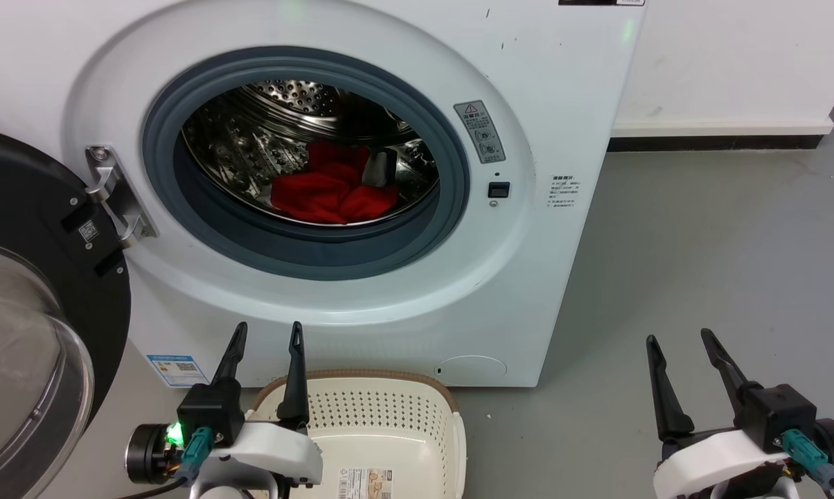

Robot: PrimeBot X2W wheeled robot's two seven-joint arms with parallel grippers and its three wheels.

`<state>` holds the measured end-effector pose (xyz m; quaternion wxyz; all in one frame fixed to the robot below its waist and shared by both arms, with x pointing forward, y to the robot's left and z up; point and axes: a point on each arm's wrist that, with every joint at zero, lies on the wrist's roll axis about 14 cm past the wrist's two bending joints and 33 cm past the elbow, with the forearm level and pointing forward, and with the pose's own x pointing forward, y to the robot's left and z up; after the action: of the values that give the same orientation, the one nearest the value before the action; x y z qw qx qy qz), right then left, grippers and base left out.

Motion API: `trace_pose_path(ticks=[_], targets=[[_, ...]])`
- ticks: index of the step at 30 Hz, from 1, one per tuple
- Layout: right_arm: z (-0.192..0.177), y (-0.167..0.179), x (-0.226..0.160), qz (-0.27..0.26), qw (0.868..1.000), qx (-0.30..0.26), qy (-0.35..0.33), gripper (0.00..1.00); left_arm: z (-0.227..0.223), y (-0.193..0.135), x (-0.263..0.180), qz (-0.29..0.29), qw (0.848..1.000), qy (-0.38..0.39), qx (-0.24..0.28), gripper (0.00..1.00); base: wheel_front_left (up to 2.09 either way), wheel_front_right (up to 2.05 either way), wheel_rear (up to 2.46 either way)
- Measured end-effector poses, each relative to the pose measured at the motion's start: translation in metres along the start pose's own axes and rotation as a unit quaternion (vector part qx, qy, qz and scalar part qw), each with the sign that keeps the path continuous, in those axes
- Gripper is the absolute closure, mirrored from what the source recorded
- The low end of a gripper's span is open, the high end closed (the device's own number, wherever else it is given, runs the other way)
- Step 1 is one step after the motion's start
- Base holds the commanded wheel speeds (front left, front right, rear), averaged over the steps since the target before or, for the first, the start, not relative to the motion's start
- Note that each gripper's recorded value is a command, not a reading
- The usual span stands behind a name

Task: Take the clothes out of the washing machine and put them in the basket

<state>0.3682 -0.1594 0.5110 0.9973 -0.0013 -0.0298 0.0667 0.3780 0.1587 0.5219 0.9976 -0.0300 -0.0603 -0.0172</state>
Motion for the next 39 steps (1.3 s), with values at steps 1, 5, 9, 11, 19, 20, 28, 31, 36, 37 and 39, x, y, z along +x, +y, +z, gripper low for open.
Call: trace_pose_path(ticks=[1,5,9,11,19,20,28,31,36,37,39], targets=[[0.001,0.0,0.0,0.0,1.0,0.0,-0.001,0.0,0.0,0.0,0.0,0.0,1.0,0.001,0.001,0.0,0.0,0.0,0.0],[0.002,0.001,0.001,0.002,1.0,-0.003,-0.001,0.0,-0.001,0.001,0.0,0.001,1.0,0.002,0.001,0.0,0.0,0.0,0.0],[0.002,0.002,0.0,0.004,1.0,-0.005,0.001,0.0,-0.003,0.001,0.0,0.002,1.0,0.004,0.002,0.0,0.0,0.0,0.0],[0.002,0.002,0.0,0.003,1.0,-0.006,0.002,0.0,-0.004,0.002,0.0,0.002,1.0,0.006,0.003,0.0,0.0,0.0,0.0],[0.0,0.002,0.002,0.005,1.0,-0.011,0.007,0.0,-0.009,0.003,0.008,0.002,1.0,0.013,0.01,0.0,0.0,0.0,0.0],[-0.002,0.002,0.005,0.006,1.0,-0.014,0.013,0.0,-0.01,0.004,0.015,0.001,1.0,0.014,0.012,0.0,0.0,0.0,0.0],[-0.007,0.001,0.023,0.008,1.0,-0.018,0.019,0.0,-0.021,0.009,0.056,-0.003,0.999,0.024,0.022,0.0,0.0,0.0,0.0],[-0.011,-0.004,0.031,0.003,1.0,-0.018,0.022,0.0,-0.031,0.012,0.077,-0.006,0.999,0.033,0.027,0.0,0.0,0.0,0.0],[-0.022,-0.011,0.044,-0.005,0.999,-0.016,0.031,0.0,-0.053,0.014,0.115,-0.014,0.998,0.051,0.036,0.0,0.0,0.0,0.0],[-0.025,-0.013,0.046,-0.006,0.999,-0.015,0.033,0.0,-0.059,0.015,0.123,-0.017,0.998,0.057,0.038,0.0,0.0,0.0,0.0],[-0.031,-0.017,0.05,-0.011,0.999,-0.012,0.038,0.0,-0.071,0.016,0.138,-0.021,0.997,0.068,0.044,0.0,0.0,0.0,0.0]])
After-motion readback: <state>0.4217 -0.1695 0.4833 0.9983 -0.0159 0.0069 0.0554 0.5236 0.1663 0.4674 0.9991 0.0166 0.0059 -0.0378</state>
